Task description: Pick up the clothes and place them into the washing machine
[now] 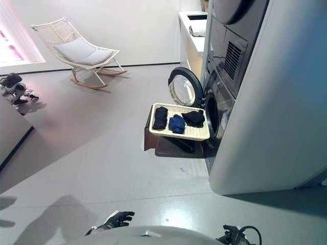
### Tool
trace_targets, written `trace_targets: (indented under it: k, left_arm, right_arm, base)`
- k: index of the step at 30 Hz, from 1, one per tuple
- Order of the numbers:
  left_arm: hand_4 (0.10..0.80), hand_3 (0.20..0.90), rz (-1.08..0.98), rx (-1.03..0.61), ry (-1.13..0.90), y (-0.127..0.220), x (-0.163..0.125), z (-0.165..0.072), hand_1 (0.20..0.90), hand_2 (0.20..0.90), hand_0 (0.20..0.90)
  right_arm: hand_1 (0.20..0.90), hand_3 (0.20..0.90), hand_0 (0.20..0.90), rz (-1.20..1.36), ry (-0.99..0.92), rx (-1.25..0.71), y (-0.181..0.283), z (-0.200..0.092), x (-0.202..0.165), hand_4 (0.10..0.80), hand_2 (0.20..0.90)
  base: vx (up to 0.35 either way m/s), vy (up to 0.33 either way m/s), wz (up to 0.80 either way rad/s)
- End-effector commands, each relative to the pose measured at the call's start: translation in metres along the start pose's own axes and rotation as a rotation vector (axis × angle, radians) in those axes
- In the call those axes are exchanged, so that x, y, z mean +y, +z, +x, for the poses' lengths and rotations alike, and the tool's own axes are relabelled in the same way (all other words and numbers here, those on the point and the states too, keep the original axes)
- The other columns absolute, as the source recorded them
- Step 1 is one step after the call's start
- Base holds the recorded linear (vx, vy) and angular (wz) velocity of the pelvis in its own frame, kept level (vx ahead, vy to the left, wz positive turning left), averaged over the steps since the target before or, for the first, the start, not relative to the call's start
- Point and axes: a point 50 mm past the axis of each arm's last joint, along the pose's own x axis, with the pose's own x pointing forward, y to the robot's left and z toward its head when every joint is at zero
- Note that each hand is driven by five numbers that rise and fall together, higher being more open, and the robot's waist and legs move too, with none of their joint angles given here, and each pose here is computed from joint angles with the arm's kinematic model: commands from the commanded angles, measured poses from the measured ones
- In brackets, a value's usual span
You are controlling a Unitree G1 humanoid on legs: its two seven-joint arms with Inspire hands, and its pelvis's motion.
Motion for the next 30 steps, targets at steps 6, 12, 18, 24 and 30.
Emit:
trace_targets:
  k: [6, 12, 18, 24, 30]
  left_arm:
    - [0.8, 0.9, -0.05, 0.053, 0.035, -0.0101, 0.0069, -0.0009, 0.9, 0.9, 0.9]
    - [0.8, 0.9, -0.085, 0.079, 0.03, -0.0144, 0.0038, -0.0015, 0.9, 0.9, 0.9]
    - [0.8, 0.9, -0.086, 0.075, 0.034, -0.0137, 0.0044, -0.0014, 0.9, 0.9, 0.9]
    - [0.8, 0.9, -0.084, 0.075, 0.039, -0.0139, 0.0061, -0.0014, 0.9, 0.9, 0.9]
    - [0.8, 0.9, -0.059, 0.064, 0.046, -0.0106, 0.009, -0.0008, 0.9, 0.9, 0.9]
  right_arm:
    - [0.9, 0.9, 0.9, -0.038, 0.027, -0.04, 0.017, 0.0021, 0.0078, 0.8, 0.9]
    - [0.9, 0.9, 0.9, -0.04, 0.034, -0.032, 0.0159, 0.002, 0.0093, 0.8, 0.9]
    - [0.9, 0.9, 0.9, -0.043, 0.042, -0.027, 0.015, 0.0018, 0.0107, 0.8, 0.9]
    - [0.9, 0.9, 0.9, -0.041, 0.044, -0.036, 0.018, 0.0021, 0.0111, 0.8, 0.9]
    - [0.9, 0.9, 0.9, -0.044, 0.043, -0.044, 0.0214, 0.0025, 0.0103, 0.8, 0.9]
  base:
    - [0.0, 0.0, 0.0]
    - [0.0, 0.0, 0.0]
    - [0.0, 0.0, 0.0]
    - [0.009, 0.012, 0.01]
    - [0.024, 0.031, 0.02]
